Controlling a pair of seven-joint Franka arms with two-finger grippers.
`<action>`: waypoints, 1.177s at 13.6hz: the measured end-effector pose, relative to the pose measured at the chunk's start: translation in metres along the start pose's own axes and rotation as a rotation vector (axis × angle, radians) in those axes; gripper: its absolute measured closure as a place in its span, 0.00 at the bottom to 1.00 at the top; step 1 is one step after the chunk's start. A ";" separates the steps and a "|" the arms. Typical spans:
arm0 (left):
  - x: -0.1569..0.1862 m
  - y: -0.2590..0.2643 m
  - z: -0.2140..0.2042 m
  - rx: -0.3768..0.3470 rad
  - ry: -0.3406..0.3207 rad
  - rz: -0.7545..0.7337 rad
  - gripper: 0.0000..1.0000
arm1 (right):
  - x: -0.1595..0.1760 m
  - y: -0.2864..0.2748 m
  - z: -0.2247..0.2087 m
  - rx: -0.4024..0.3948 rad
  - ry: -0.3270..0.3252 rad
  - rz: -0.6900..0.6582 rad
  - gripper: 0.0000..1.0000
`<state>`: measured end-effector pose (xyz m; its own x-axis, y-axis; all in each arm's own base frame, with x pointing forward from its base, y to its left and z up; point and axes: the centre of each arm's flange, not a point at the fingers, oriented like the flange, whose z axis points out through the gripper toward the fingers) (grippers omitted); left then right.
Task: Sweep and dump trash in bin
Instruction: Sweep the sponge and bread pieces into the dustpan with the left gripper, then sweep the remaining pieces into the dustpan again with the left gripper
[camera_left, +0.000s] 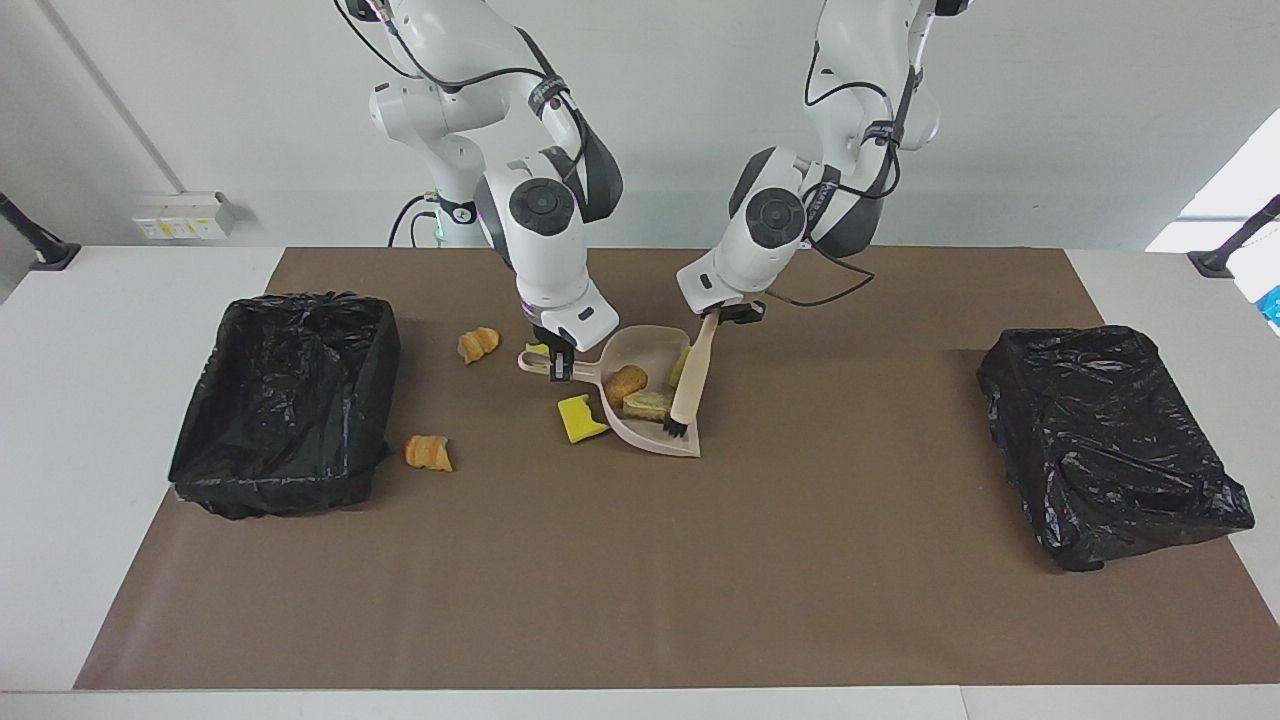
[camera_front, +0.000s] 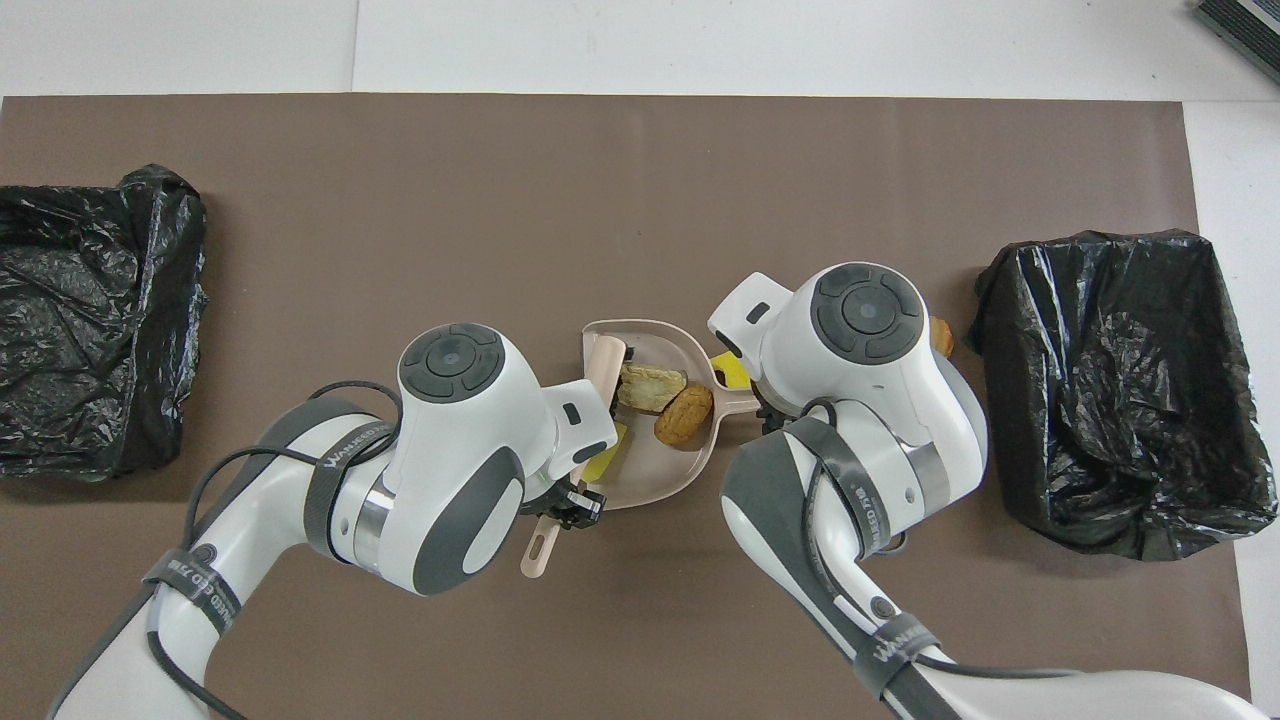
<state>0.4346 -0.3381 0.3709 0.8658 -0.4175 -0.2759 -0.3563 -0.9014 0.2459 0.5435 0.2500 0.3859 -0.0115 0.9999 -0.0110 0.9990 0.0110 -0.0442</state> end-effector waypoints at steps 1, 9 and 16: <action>-0.001 0.003 -0.002 -0.022 0.002 -0.001 0.73 | 0.000 0.001 0.000 -0.007 0.004 -0.007 0.69; -0.013 -0.037 -0.066 -0.106 0.112 -0.052 0.73 | -0.014 0.010 0.001 -0.027 0.061 -0.032 0.69; -0.025 -0.035 -0.087 -0.213 0.183 -0.077 0.73 | -0.018 0.012 0.001 -0.028 0.061 -0.039 0.69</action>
<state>0.4562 -0.2865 0.4503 0.9435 -0.3032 -0.1338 -0.2216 -0.8773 0.4257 0.5556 0.2323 0.3844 -0.0489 0.9975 0.0515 0.9986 0.0498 -0.0156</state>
